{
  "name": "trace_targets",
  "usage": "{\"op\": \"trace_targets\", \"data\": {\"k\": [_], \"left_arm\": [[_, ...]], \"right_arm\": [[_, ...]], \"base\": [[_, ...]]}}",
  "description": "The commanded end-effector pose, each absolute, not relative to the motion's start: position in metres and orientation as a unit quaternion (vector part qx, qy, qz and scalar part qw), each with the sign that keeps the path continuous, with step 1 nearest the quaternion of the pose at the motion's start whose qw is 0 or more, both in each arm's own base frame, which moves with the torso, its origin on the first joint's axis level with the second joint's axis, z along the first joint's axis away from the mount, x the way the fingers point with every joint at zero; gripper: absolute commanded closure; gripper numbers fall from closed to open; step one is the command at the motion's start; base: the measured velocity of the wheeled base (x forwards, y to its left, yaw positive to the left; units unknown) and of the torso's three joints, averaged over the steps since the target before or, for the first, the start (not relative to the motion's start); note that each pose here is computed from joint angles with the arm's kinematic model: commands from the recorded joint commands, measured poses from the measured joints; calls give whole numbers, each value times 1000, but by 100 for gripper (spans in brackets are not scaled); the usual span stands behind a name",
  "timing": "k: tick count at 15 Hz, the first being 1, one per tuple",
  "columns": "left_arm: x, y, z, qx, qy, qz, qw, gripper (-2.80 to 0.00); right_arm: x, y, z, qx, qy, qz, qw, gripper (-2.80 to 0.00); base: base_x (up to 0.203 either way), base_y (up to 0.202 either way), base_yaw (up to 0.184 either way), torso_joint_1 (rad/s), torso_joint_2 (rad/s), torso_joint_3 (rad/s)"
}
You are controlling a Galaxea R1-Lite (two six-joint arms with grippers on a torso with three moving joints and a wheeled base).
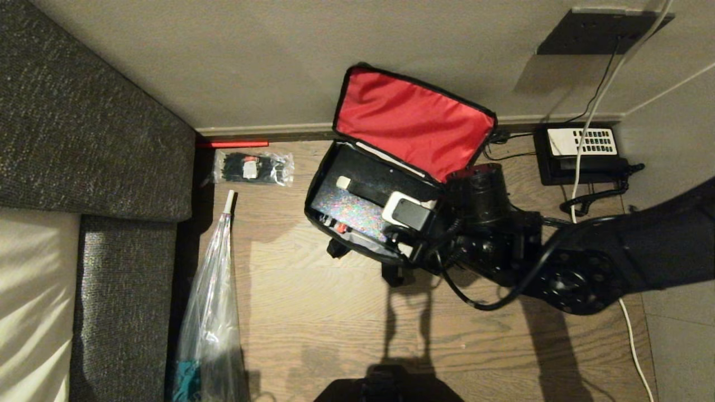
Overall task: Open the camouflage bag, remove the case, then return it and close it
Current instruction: Place the black box back
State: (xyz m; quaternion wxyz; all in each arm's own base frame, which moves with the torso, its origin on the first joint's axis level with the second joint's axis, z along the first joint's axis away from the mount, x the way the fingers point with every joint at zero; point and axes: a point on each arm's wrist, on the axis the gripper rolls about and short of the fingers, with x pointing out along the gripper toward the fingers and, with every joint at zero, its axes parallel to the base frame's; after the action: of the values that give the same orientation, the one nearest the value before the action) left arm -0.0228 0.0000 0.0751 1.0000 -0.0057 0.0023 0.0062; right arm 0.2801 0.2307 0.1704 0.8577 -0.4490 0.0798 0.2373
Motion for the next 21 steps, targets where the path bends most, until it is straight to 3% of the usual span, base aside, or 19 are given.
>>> {"op": "trace_targets", "data": {"k": [1,7,11,16,21], "left_arm": [[-23,0,74,-6,3,6,1000,0],[-23,0,74,-6,3,7,1000,0],[-23,0,74,-6,3,6,1000,0],[-23,0,74,-6,3,6,1000,0],[-23,0,74,-6,3,6,1000,0]], "right_arm": [[225,180,200,-438,72,205,872,0],[110,69,194,-368,160,43,915,0],[46,7,174,-302,262,-78,913,0],[-7,-16,153,-214,305,-167,913,0],[-12,-16,151,-145,281,-152,936,0]], "base": [[0,0,0,0,0,0],[0,0,0,0,0,0],[0,0,0,0,0,0],[0,0,0,0,0,0],[0,0,0,0,0,0]]}}
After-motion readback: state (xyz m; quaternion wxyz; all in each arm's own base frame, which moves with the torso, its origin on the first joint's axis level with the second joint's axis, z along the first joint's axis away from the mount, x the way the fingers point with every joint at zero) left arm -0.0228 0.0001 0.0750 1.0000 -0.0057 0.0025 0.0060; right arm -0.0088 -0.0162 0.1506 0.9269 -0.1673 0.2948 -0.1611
